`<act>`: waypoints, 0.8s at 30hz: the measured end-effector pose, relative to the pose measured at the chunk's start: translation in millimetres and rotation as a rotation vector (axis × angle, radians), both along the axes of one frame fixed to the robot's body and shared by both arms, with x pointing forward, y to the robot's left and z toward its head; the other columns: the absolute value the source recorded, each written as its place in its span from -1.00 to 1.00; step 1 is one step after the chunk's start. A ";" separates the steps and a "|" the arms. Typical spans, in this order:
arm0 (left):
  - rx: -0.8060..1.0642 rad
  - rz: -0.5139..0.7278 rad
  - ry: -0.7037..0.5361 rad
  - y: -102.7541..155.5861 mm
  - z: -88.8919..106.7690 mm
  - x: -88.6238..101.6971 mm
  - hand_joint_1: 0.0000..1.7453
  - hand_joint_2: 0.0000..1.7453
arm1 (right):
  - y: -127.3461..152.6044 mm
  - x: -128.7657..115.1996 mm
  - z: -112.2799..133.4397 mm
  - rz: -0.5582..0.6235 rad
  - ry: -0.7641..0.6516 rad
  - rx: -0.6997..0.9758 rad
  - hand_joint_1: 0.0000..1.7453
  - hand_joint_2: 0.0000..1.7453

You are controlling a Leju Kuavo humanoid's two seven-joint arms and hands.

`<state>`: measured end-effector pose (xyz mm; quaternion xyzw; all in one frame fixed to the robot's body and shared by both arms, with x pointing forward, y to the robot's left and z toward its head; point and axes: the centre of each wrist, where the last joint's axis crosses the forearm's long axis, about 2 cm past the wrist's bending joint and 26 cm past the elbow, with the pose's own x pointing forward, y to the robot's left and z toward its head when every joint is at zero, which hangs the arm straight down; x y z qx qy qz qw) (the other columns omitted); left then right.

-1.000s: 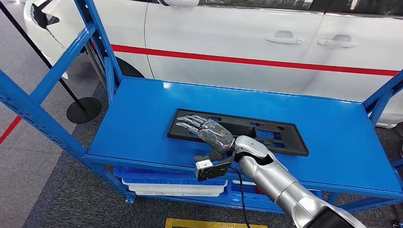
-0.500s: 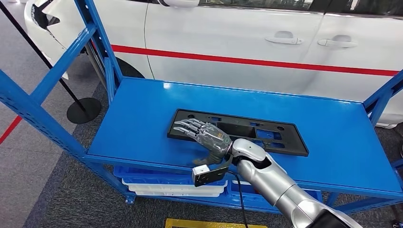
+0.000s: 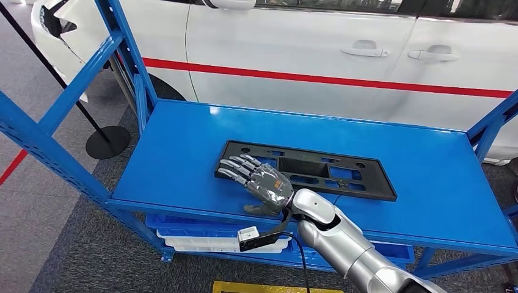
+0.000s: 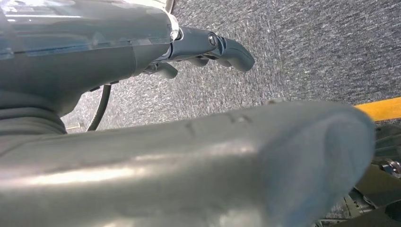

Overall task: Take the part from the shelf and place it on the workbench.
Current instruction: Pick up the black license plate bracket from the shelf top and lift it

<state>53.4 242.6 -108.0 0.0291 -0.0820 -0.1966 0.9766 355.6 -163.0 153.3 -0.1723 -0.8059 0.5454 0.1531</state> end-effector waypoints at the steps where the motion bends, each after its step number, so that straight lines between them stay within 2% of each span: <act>1: 0.001 0.000 -0.001 0.0 0.0 0.1 -1.00 -1.00 | 0.5 0.0 -1.0 -0.006 -0.012 0.001 -1.00 1.00; 14: 0.002 0.001 -0.015 0.1 0.2 1.3 -1.00 -1.00 | 2.6 -2.2 -24.0 -0.092 -0.054 -0.008 -1.00 1.00; 24: 0.000 -0.001 -0.022 0.2 0.2 1.6 -1.00 -1.00 | -10.5 12.0 -35.5 -0.203 -0.051 -0.036 -1.00 1.00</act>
